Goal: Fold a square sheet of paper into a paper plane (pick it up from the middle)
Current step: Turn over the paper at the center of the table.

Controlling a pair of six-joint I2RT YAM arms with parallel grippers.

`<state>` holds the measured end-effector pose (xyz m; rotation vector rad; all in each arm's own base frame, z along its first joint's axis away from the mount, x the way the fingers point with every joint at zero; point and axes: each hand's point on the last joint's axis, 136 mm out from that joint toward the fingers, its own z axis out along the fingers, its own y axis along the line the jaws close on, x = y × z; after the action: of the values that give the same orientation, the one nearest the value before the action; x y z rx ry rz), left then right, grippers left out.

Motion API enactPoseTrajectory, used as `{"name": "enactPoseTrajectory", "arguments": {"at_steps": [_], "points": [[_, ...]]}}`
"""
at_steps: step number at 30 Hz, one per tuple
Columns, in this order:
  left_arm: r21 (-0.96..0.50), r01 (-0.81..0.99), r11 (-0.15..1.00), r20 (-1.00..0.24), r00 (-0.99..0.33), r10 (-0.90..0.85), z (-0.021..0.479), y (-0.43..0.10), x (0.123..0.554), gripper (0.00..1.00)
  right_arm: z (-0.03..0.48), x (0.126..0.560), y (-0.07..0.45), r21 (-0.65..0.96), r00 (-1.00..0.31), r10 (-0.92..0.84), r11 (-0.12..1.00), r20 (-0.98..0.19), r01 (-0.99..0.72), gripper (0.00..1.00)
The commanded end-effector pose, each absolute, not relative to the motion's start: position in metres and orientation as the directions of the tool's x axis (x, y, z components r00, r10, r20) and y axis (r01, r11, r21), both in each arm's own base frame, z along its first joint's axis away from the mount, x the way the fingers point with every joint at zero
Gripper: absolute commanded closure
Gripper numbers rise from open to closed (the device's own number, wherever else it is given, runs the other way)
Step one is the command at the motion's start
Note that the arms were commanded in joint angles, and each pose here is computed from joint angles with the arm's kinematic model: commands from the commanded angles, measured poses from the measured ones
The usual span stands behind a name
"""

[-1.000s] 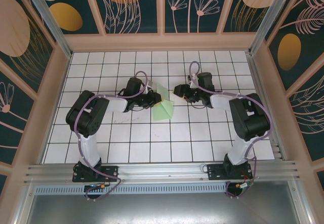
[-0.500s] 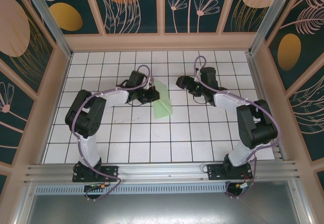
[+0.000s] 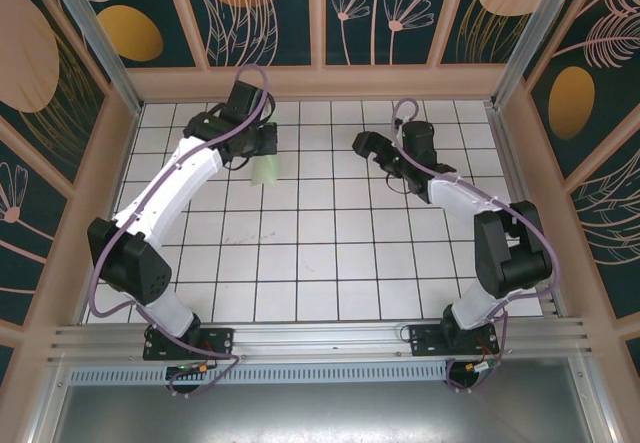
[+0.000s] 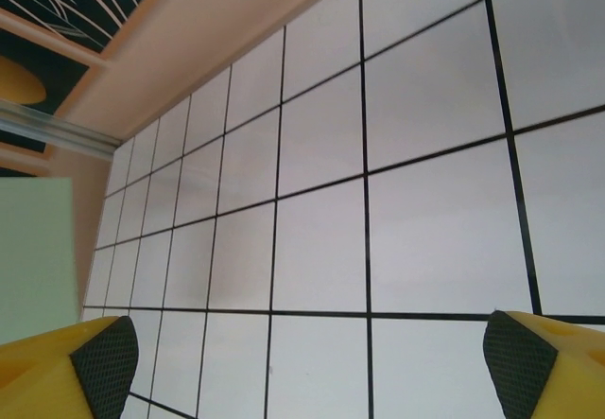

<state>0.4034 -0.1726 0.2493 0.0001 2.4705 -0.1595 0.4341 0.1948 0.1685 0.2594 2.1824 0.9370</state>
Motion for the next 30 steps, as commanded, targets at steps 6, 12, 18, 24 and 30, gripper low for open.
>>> {"name": "enactPoseTrajectory", "arguments": {"at_steps": [6, 12, 18, 24, 30], "points": [[0.453, -0.138, 0.880, -0.508, -0.852, 0.127, 0.200, -0.092, 0.396, 0.99, 0.165, 0.407, 0.182, 0.686, -0.724, 0.463, 0.728, -0.511, -0.018, 0.04], [0.530, -0.133, 0.838, -0.452, -0.880, 0.146, 0.143, -0.091, 0.399, 0.99, 0.151, 0.399, 0.172, 0.648, -0.734, 0.459, 0.761, -0.500, 0.034, 0.04], [0.595, -0.088, 0.799, -0.389, -0.901, 0.190, 0.099, -0.101, 0.401, 0.98, 0.142, 0.399, 0.167, 0.641, -0.735, 0.485, 0.762, -0.474, 0.089, 0.05], [0.512, -0.015, 0.859, -0.378, -0.902, 0.209, 0.062, -0.137, 0.400, 0.96, 0.138, 0.403, 0.162, 0.631, -0.725, 0.518, 0.761, -0.454, 0.148, 0.06], [0.377, 0.040, 0.925, -0.373, -0.908, 0.191, 0.040, -0.168, 0.394, 0.90, 0.128, 0.402, 0.162, 0.613, -0.735, 0.527, 0.766, -0.426, 0.193, 0.07]]}}
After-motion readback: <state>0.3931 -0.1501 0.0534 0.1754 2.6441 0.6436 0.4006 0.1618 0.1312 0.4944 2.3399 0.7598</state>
